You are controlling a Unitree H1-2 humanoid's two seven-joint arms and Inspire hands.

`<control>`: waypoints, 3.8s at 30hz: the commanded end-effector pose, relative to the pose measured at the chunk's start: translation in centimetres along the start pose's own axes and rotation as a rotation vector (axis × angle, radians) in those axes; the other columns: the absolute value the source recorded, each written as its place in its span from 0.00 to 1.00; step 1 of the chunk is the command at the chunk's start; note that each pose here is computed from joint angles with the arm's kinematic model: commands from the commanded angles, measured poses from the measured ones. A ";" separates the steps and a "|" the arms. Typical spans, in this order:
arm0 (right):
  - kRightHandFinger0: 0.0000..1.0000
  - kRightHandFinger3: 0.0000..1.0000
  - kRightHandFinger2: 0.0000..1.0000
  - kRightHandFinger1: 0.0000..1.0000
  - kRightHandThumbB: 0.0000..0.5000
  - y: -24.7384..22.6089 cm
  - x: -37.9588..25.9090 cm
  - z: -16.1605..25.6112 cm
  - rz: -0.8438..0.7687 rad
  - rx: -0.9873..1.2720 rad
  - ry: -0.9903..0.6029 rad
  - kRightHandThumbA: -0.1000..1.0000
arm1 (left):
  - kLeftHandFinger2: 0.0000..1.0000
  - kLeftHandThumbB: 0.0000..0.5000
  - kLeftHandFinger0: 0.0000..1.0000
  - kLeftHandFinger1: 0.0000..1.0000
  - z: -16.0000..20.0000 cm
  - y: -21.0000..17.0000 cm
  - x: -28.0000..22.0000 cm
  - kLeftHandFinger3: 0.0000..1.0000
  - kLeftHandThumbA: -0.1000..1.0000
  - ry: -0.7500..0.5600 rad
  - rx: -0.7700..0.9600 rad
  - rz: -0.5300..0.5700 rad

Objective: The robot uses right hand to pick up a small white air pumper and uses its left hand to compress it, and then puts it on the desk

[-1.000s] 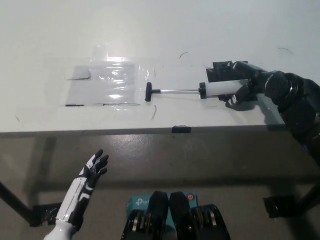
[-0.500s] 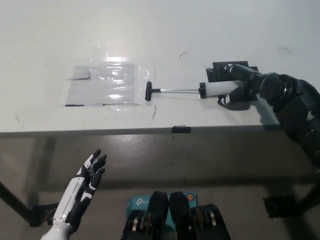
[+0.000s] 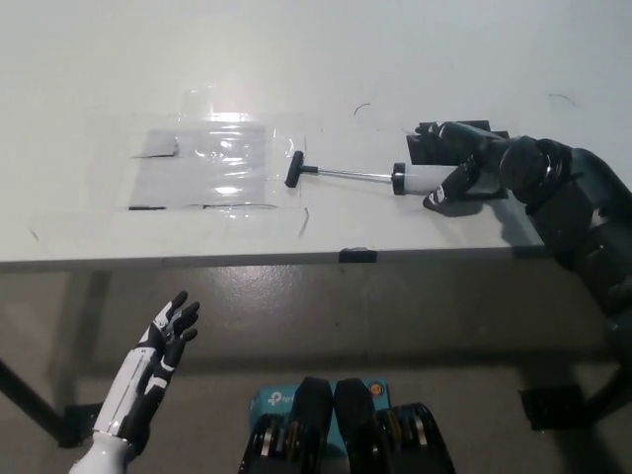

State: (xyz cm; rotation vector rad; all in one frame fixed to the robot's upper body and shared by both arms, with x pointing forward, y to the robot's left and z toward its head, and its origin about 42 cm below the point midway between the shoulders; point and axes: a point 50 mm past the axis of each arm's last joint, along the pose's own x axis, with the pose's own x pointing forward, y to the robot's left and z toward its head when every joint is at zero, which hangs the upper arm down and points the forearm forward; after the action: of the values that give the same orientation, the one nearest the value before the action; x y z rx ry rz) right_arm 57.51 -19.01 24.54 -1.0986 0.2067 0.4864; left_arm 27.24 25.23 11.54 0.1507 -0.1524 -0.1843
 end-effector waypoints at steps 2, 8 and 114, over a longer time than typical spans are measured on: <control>0.42 0.53 0.60 0.53 0.48 -3.1 -0.2 1.7 -0.157 -0.225 0.041 0.12 | 1.00 0.51 1.00 1.00 1.2 0.9 0.5 1.00 0.92 -0.054 0.004 -0.020; 0.55 0.79 0.79 0.68 0.40 -1.6 -0.5 -2.5 -0.165 -0.346 0.198 0.00 | 1.00 0.51 1.00 1.00 1.7 1.5 0.9 1.00 0.98 -0.081 -0.023 -0.017; 0.03 0.96 0.84 0.54 0.29 7.7 -17.5 7.6 -0.116 -0.233 -0.646 0.00 | 1.00 0.75 1.00 1.00 13.0 0.5 11.3 1.00 1.00 -0.457 0.029 0.067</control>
State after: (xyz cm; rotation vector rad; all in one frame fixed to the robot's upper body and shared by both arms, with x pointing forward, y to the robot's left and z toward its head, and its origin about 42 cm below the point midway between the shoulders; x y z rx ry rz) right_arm 37.59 -14.92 26.46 -1.0797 -0.4217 0.7577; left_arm 36.31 22.30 24.28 0.1120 -0.5598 -0.1513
